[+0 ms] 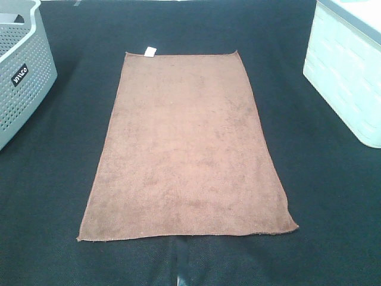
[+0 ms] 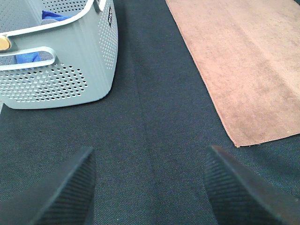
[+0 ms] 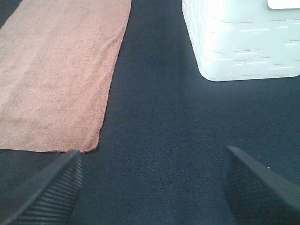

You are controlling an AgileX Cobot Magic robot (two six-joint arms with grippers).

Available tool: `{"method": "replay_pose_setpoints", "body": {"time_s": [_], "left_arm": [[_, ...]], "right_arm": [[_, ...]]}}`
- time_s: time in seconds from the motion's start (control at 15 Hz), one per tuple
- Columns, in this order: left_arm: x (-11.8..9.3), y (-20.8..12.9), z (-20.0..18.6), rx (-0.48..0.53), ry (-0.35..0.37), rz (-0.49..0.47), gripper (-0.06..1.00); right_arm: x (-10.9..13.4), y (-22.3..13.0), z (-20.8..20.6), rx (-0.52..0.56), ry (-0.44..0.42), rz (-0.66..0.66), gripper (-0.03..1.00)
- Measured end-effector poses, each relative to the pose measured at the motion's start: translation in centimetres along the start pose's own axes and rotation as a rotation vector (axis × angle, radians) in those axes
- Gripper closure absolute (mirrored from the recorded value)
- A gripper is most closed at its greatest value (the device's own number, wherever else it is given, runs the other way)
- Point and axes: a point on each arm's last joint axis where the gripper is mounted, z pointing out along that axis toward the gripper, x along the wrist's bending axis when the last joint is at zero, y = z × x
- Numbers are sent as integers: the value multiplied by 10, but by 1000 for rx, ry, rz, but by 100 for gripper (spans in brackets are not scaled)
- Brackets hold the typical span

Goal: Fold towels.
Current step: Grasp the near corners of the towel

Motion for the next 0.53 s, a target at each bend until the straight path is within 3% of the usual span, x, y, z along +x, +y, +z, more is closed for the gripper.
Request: {"method": "replay_pose_setpoints", "body": {"time_s": [0.53], "left_arm": [[0, 0, 0, 0, 0, 0, 31]], "right_arm": [[0, 0, 0, 0, 0, 0, 20]]}}
